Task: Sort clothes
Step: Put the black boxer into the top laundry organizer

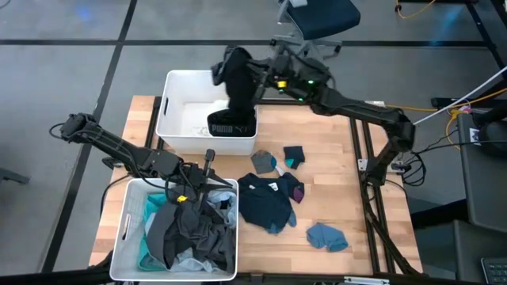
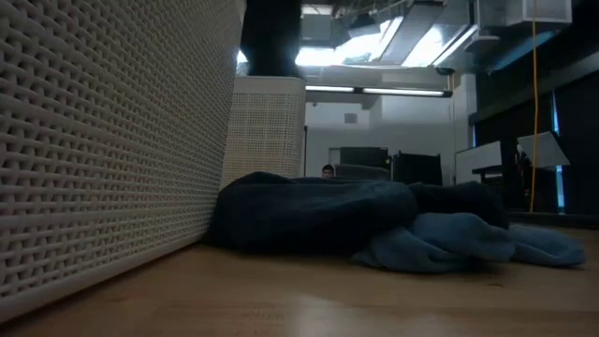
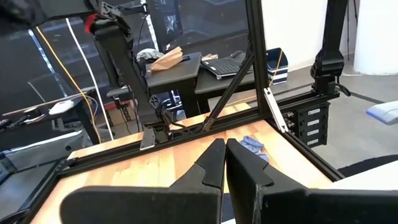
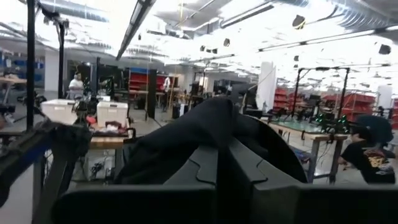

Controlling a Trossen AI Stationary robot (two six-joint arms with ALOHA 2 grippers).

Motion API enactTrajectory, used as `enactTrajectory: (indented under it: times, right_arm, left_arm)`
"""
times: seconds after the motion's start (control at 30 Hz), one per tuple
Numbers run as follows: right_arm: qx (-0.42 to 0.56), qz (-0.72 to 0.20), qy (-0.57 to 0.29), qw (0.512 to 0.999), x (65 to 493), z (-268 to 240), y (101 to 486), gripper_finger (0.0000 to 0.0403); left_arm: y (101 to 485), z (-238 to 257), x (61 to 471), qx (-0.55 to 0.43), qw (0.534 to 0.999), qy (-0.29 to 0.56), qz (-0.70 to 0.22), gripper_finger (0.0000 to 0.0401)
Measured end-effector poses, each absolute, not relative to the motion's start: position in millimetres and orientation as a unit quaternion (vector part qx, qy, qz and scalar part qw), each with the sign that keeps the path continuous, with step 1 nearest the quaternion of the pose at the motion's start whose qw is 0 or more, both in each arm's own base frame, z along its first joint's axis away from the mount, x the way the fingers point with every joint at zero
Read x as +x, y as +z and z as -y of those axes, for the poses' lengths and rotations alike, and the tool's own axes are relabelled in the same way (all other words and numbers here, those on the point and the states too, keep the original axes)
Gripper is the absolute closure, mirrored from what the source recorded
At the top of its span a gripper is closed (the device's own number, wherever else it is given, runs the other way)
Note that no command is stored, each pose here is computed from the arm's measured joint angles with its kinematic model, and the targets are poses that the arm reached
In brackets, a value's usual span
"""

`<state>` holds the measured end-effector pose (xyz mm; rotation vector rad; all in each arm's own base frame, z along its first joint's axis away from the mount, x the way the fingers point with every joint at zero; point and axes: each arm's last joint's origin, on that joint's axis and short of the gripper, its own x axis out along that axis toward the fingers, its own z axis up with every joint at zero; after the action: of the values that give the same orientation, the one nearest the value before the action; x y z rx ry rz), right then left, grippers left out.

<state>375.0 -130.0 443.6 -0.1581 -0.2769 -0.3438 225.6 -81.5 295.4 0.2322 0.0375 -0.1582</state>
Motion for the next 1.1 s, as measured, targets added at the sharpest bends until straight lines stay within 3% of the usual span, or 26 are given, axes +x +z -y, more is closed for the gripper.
enactTrajectory:
  times: [0.3,0.6,0.7,0.93,1.1]
  right_arm:
    - [-0.064,0.038,-0.159,0.984,423,146,382,0.0387]
    - [-0.017,-0.116,-0.152,0.981,436,151,329,0.0378]
    - [0.009,-0.143,-0.15,0.978,436,151,322,0.0343]
    - [0.011,-0.17,-0.121,0.978,433,147,320,0.0217]
    - [-0.027,-0.182,-0.14,0.973,419,144,337,0.0162]
  left_arm:
    - [294,82,225,0.114,0.99,-0.08,-0.025,0.0396]
    - [293,82,225,0.117,0.989,-0.08,-0.03,0.0396]
    - [293,82,225,0.117,0.989,-0.08,-0.03,0.0396]
    - [293,82,225,0.117,0.989,-0.08,-0.03,0.0396]
    - [293,81,225,0.117,0.989,-0.08,-0.031,0.0396]
